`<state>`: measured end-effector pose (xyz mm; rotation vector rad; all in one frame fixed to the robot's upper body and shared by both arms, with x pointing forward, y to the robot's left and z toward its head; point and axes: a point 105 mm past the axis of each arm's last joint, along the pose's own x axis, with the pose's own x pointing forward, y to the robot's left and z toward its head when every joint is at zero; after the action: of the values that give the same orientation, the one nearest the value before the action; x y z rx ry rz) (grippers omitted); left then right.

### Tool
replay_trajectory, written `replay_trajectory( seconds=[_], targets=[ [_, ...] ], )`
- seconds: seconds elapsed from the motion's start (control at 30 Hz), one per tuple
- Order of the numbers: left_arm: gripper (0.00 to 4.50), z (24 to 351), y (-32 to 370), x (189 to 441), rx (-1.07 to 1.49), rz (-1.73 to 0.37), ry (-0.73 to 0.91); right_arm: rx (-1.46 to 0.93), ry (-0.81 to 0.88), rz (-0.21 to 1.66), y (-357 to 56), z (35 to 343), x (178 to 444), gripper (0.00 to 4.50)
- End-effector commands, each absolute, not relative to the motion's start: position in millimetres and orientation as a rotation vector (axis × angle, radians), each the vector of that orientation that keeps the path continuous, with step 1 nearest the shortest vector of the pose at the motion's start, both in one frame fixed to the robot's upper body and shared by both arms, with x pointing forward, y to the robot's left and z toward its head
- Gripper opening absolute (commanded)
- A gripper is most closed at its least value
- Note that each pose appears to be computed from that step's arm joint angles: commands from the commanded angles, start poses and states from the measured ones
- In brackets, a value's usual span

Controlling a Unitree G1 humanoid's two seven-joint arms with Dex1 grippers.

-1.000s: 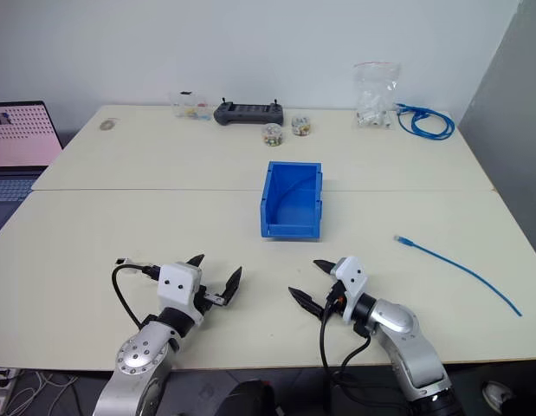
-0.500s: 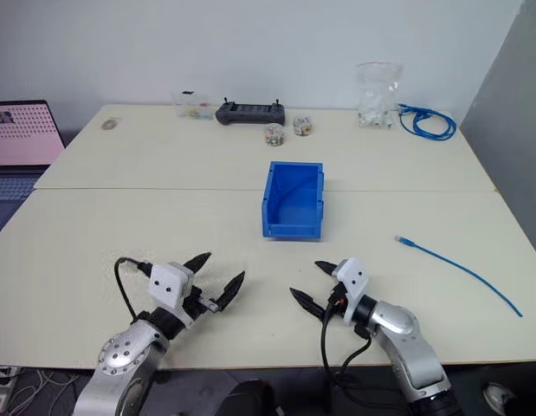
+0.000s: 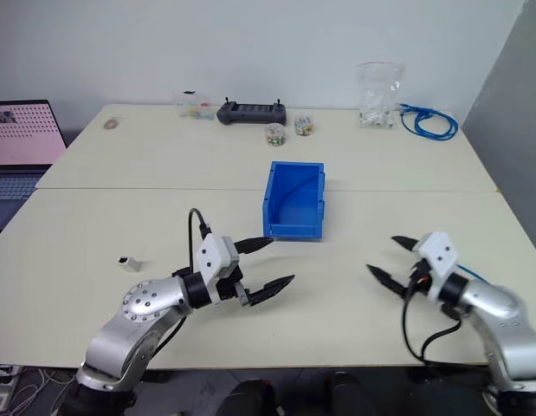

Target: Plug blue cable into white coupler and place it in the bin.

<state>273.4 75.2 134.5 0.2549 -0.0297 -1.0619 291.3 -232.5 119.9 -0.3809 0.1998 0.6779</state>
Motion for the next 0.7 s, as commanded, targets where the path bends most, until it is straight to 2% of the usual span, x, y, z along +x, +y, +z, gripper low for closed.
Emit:
replay_trajectory(
  seconds=[0.03,0.23,0.43,0.5,0.7],
  targets=[
    [4.5,133.8,65.1,271.5,0.273,-1.111,-0.043,-0.438,0.27,0.627,-265.4,122.0,304.8,4.46],
    [4.5,127.0,58.5,268.8,0.289,-1.155,-0.035,-0.489,0.417,0.594,-303.9,110.6,319.9,4.46],
    [4.5,126.6,49.9,267.8,0.273,-1.196,-0.037,-0.448,0.487,0.627,-306.8,104.1,335.3,4.46],
    [4.5,125.8,46.5,263.0,0.264,-1.24,-0.026,-0.448,0.495,0.646,-305.2,104.0,339.6,4.3],
    [4.5,125.8,44.6,257.5,0.264,-1.289,-0.008,-0.407,0.566,0.653,-314.6,99.4,340.4,2.86]
  ],
)
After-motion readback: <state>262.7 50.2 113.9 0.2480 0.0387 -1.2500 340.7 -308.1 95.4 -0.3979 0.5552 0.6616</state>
